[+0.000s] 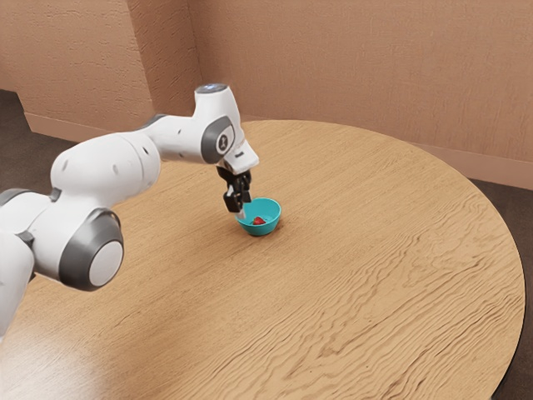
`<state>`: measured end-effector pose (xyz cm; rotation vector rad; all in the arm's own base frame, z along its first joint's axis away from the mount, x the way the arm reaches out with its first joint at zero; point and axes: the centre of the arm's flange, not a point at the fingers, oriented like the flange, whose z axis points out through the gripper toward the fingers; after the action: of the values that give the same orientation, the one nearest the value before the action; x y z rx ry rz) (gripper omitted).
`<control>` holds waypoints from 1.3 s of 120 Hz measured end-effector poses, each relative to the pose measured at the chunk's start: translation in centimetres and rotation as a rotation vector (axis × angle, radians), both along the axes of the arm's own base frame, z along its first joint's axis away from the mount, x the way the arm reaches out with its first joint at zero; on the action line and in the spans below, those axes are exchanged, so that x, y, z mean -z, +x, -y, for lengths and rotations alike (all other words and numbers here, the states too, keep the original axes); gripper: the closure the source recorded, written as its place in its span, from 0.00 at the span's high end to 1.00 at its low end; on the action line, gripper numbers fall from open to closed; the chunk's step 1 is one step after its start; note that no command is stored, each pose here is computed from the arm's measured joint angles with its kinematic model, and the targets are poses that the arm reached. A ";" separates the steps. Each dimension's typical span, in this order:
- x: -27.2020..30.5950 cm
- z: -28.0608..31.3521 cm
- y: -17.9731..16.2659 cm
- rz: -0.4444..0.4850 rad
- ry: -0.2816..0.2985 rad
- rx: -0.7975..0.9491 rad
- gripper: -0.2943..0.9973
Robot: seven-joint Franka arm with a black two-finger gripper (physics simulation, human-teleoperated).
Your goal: Take strawberry from the bowl
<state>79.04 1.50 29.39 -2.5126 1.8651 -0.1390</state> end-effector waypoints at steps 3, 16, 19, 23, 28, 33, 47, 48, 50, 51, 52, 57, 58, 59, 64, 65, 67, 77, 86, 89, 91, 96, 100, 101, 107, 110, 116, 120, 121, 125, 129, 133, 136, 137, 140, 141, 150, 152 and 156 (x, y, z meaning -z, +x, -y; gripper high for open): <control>0.1 0.0 0.0 0.003 -0.001 0.002 0.56; 0.1 0.3 0.5 0.029 -0.014 0.010 0.55; 0.1 0.5 0.6 0.036 -0.021 0.012 0.55; 0.2 0.7 0.7 0.043 -0.030 0.014 0.55; 0.3 0.9 0.8 0.050 -0.041 0.014 0.54; 0.6 1.0 0.9 0.055 -0.051 0.013 0.54; 1.8 1.1 0.9 0.058 -0.070 0.010 0.54; 1.9 1.1 0.9 0.058 -0.071 0.010 0.54; 2.0 1.1 1.0 0.059 -0.074 0.009 0.54; 2.0 1.1 1.0 0.059 -0.075 0.009 0.54; 2.1 1.1 1.0 0.059 -0.077 0.008 0.54; 2.4 1.1 1.0 0.060 -0.083 0.007 0.54; 2.5 1.1 1.0 0.060 -0.084 0.007 0.54; 2.5 1.1 1.0 0.060 -0.085 0.006 0.54; 2.7 1.2 1.0 0.062 -0.089 0.006 0.54; 2.7 1.2 1.0 0.063 -0.090 0.005 0.54; 2.7 1.2 1.0 0.064 -0.093 0.005 0.54; 2.8 1.4 1.1 0.069 -0.105 0.005 0.54; 3.0 1.7 1.0 0.070 -0.115 0.008 0.53; 3.1 1.8 1.0 0.069 -0.117 0.008 0.53; 3.2 1.8 1.0 0.068 -0.118 0.008 0.53; 3.4 1.8 1.0 0.066 -0.120 0.008 0.53; 3.5 1.8 1.0 0.066 -0.120 0.009 0.52; 3.5 1.8 1.0 0.066 -0.120 0.009 0.52; 3.6 1.8 0.9 0.065 -0.121 0.009 0.52; 3.6 1.8 0.9 0.065 -0.121 0.009 0.52; 3.7 1.8 0.9 0.063 -0.121 0.010 0.52; 3.8 1.8 0.9 0.062 -0.122 0.010 0.51; 3.8 1.8 0.9 0.062 -0.122 0.010 0.51; 3.9 1.8 0.9 0.060 -0.122 0.010 0.51; 4.0 1.8 0.8 0.056 -0.123 0.010 0.51; 4.1 1.8 0.8 0.054 -0.124 0.009 0.50; 4.1 1.8 0.8 0.053 -0.126 0.008 0.50; 4.1 1.8 0.8 0.052 -0.126 0.008 0.50; 4.2 1.8 0.7 0.051 -0.128 0.007 0.50; 4.2 1.8 0.7 0.050 -0.129 0.007 0.50; 4.4 1.8 0.6 0.045 -0.134 0.004 0.48; 4.4 1.8 0.6 0.044 -0.135 0.003 0.48; 4.4 1.8 0.6 0.043 -0.136 0.003 0.48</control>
<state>79.66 -0.29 24.98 -2.5708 1.9048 -0.3282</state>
